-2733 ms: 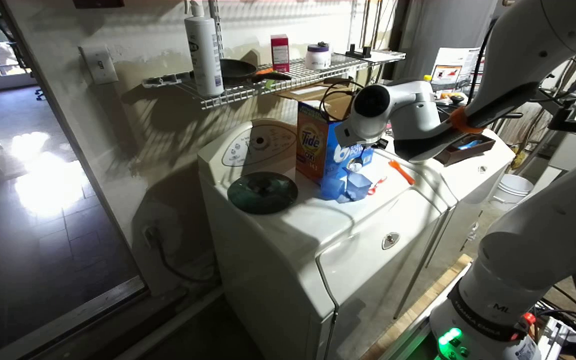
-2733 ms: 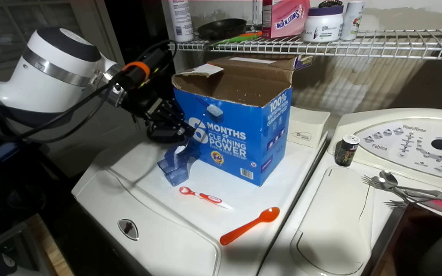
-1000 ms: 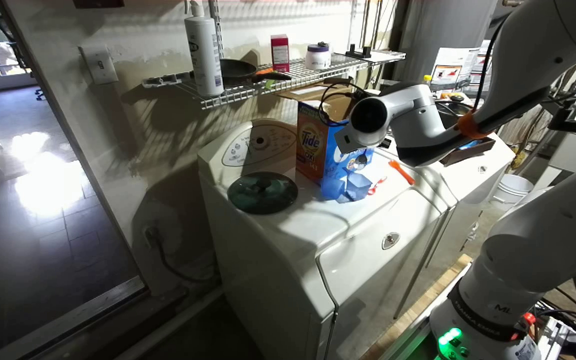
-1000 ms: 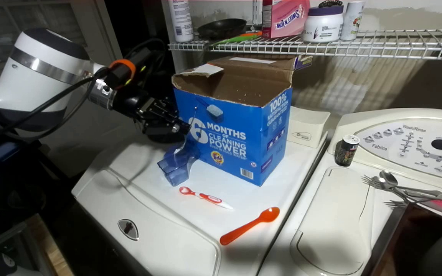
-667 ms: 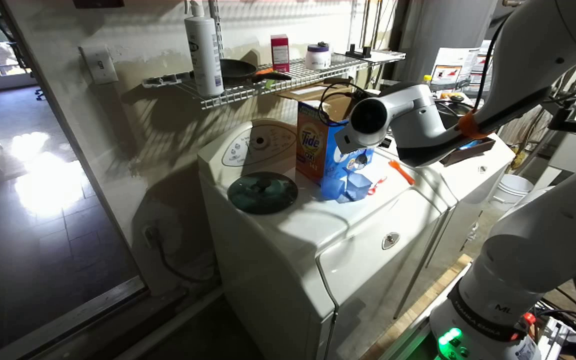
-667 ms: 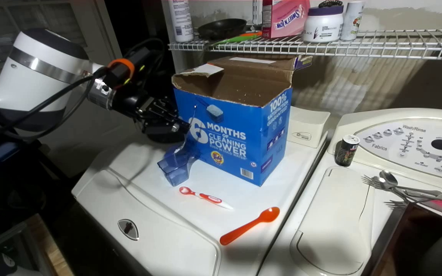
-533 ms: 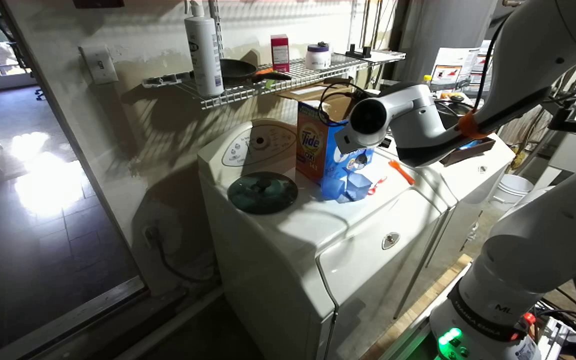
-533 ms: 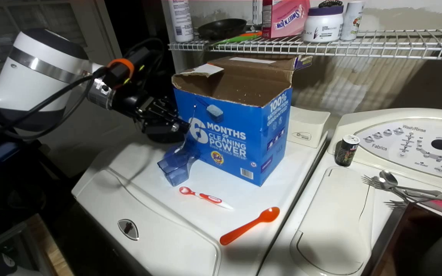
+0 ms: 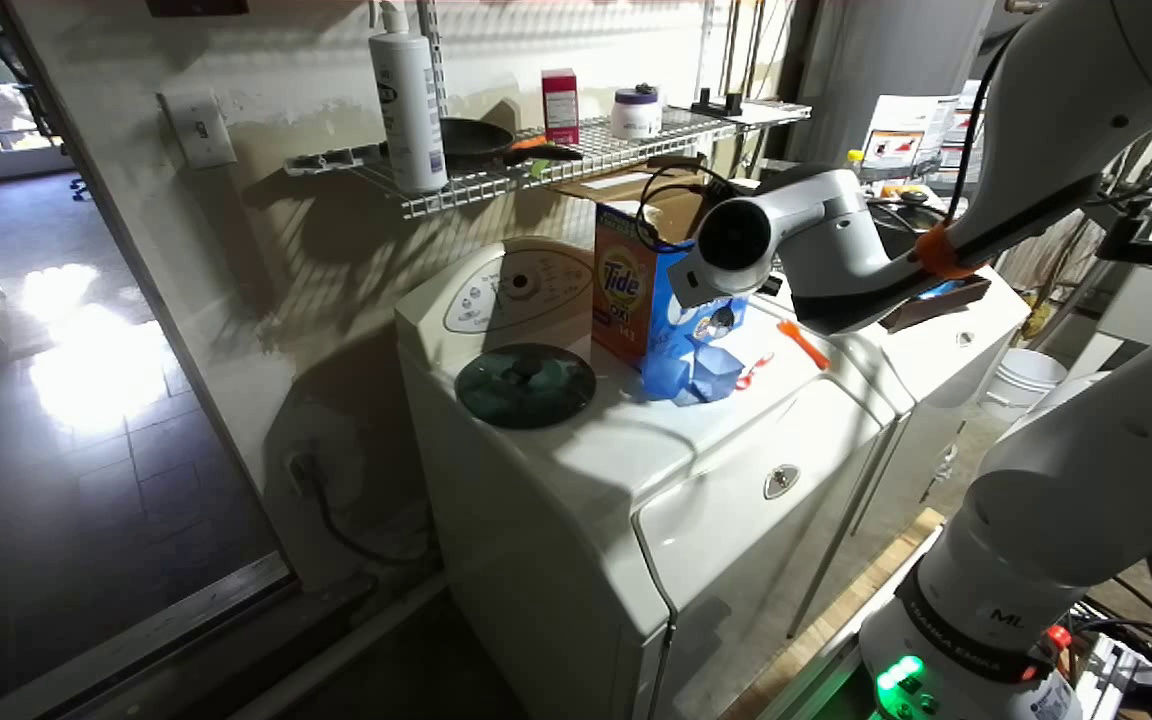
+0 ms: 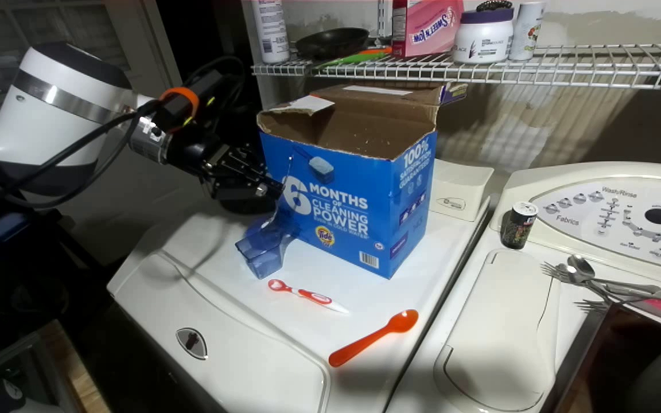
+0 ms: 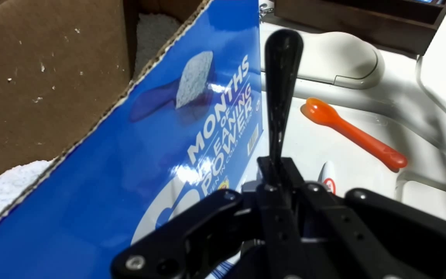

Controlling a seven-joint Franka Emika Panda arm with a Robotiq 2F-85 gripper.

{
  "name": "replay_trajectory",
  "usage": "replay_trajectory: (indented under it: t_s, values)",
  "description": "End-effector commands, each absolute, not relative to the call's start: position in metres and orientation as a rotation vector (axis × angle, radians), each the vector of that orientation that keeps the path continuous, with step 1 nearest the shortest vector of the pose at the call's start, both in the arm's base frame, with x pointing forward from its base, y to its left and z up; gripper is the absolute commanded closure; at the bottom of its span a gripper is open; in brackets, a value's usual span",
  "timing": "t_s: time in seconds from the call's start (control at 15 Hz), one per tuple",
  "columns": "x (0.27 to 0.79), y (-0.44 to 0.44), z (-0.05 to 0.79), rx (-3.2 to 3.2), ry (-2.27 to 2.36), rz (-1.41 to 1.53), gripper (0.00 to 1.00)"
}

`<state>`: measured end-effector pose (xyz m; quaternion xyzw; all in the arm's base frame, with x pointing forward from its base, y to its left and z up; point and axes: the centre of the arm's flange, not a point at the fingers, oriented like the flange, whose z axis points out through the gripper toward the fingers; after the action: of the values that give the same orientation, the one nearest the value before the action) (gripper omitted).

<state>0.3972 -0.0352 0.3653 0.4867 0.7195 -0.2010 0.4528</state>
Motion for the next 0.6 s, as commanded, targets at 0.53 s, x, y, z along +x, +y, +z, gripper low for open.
replay_trajectory:
  t_s: [0.53]
  values:
    - [0.3968, -0.0399, 0.3685, 1.234, 1.725, -0.479, 0.98]
